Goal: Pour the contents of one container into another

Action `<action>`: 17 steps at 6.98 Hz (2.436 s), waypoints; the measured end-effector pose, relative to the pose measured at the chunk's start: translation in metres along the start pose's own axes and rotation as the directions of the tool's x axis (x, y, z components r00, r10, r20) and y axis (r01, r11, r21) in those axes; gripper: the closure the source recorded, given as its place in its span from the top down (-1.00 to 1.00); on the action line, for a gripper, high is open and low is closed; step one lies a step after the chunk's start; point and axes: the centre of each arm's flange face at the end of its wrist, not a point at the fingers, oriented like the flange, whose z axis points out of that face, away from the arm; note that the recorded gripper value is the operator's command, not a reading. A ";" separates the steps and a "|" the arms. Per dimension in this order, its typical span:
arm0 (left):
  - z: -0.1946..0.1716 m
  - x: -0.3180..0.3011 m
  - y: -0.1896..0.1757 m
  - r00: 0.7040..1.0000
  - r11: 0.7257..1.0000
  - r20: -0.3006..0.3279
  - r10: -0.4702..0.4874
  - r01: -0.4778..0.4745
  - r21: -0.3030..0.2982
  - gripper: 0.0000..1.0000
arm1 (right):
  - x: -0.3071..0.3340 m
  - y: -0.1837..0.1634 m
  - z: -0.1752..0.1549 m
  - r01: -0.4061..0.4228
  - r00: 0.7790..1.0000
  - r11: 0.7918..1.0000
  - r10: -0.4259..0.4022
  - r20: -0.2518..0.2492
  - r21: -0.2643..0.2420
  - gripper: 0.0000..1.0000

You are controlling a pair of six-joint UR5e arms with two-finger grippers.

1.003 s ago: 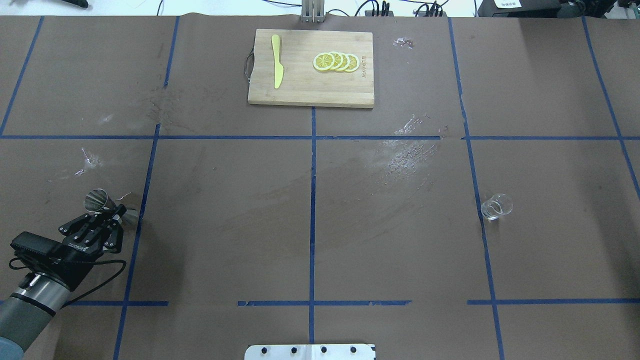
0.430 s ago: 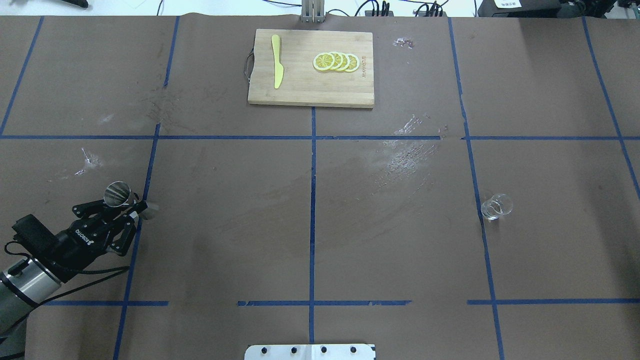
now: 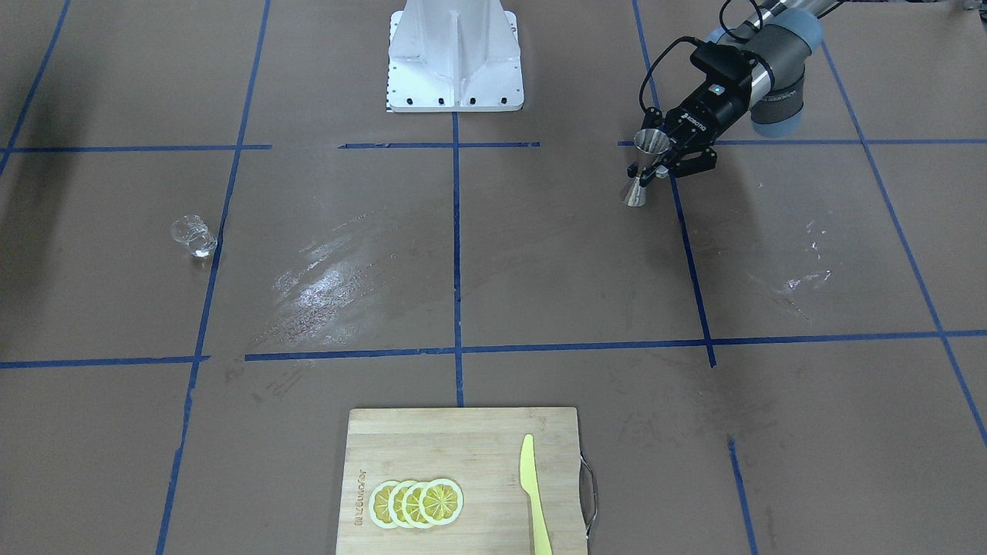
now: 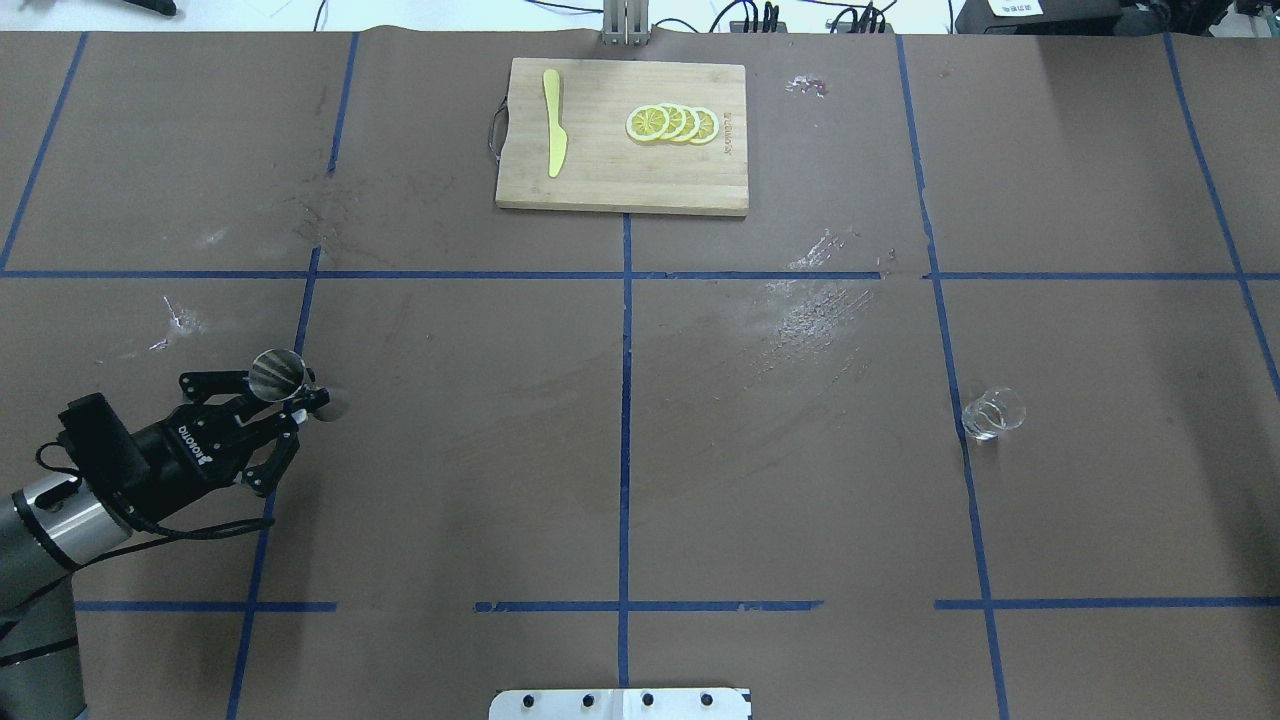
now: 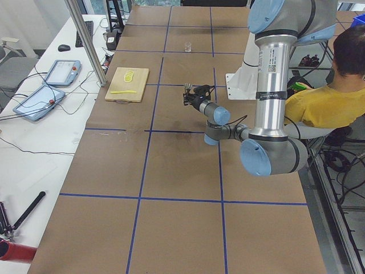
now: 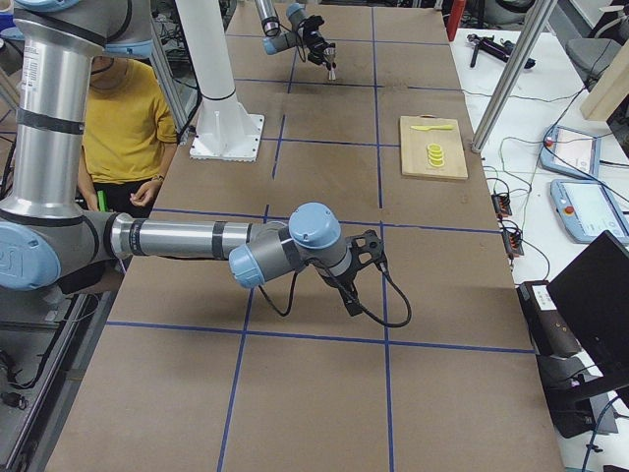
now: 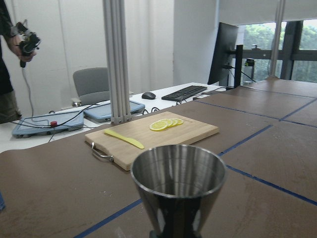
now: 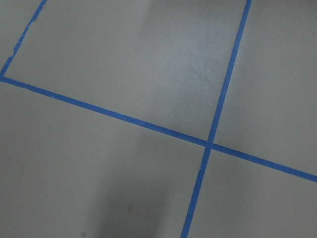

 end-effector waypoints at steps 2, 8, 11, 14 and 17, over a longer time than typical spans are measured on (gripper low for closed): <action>0.063 0.009 -0.038 0.990 0.999 -0.136 0.032 -0.036 -0.026 -1.00 | -0.005 -0.006 -0.005 0.010 1.000 1.000 -0.010 0.003 0.013 1.00; 0.202 0.057 -0.118 0.989 0.992 -0.147 0.018 -0.035 -0.120 -1.00 | -0.128 -0.048 0.003 -0.196 0.980 0.979 0.197 -0.004 0.051 1.00; 0.214 0.071 -0.123 0.989 0.992 -0.145 0.013 -0.031 -0.119 -1.00 | -0.223 -0.047 0.050 -0.268 0.963 0.949 0.271 0.007 0.167 1.00; 0.209 0.061 -0.120 0.949 0.984 -0.309 0.068 -0.116 -0.139 -1.00 | -0.280 -0.030 0.051 -0.231 0.973 0.945 0.231 0.025 0.232 1.00; 0.203 0.041 -0.117 0.915 0.978 -0.398 0.064 -0.138 -0.159 -1.00 | -0.295 -0.008 0.053 -0.224 0.975 0.940 0.214 0.065 0.258 1.00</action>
